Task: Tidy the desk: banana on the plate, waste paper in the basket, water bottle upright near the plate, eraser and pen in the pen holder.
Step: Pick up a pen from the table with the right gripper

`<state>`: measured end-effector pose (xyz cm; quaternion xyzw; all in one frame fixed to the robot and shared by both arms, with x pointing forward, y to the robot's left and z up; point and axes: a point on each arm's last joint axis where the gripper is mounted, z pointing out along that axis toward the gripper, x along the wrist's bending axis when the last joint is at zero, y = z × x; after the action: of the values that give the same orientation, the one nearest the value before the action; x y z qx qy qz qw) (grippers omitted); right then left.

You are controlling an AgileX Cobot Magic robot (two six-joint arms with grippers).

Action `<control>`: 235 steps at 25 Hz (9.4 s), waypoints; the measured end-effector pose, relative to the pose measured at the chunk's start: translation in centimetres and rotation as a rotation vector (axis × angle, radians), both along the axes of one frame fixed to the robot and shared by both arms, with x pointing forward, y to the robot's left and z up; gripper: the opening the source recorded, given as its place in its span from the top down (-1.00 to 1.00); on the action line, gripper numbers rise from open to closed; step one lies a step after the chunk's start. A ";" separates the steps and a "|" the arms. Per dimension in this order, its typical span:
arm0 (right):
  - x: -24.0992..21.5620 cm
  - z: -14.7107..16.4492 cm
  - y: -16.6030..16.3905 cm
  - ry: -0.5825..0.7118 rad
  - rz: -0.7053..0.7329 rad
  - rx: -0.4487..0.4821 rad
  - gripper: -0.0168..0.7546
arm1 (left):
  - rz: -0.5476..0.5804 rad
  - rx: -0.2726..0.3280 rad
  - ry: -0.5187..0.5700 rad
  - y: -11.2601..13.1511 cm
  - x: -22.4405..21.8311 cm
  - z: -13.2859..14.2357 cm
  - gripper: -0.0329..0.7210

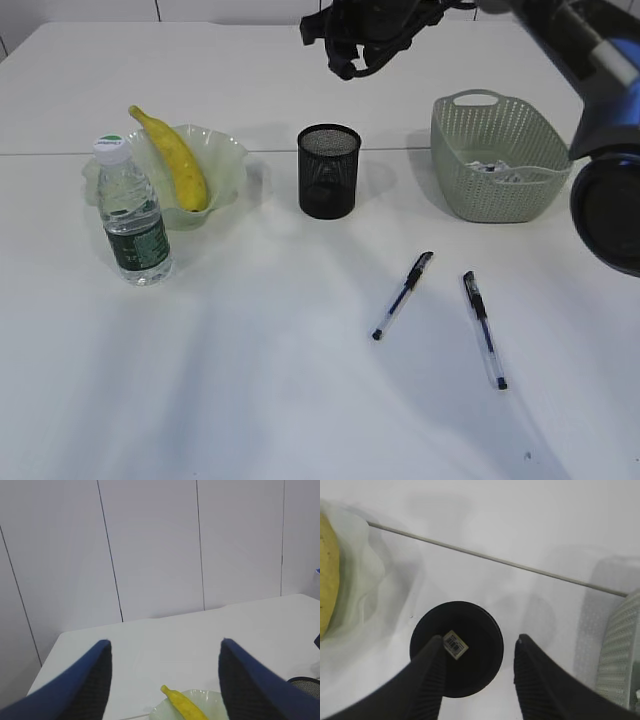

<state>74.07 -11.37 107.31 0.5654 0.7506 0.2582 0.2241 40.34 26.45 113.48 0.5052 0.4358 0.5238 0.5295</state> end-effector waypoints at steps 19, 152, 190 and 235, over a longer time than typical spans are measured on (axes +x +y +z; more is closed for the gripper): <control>-6.3 14.0 -2.9 -0.264 -0.024 0.061 0.08 | 0.000 0.001 0.000 0.0 0.0 0.0 -0.35; -24.0 6.7 -11.2 0.179 -0.302 -0.112 0.09 | -0.134 0.004 0.094 -1.2 -0.1 -0.8 -0.35; -15.9 -1.4 -7.5 0.341 -0.294 -0.131 0.09 | -0.178 -0.004 0.126 -1.6 -0.2 -1.1 -0.35; -10.6 -11.7 -11.4 0.579 -0.354 -0.027 0.09 | -0.180 -0.004 0.127 -1.6 -0.2 -1.1 -0.35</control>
<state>63.52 -22.81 95.57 0.7337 0.6767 0.0338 0.0504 40.12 24.83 112.34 0.5736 0.4225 0.4400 0.5468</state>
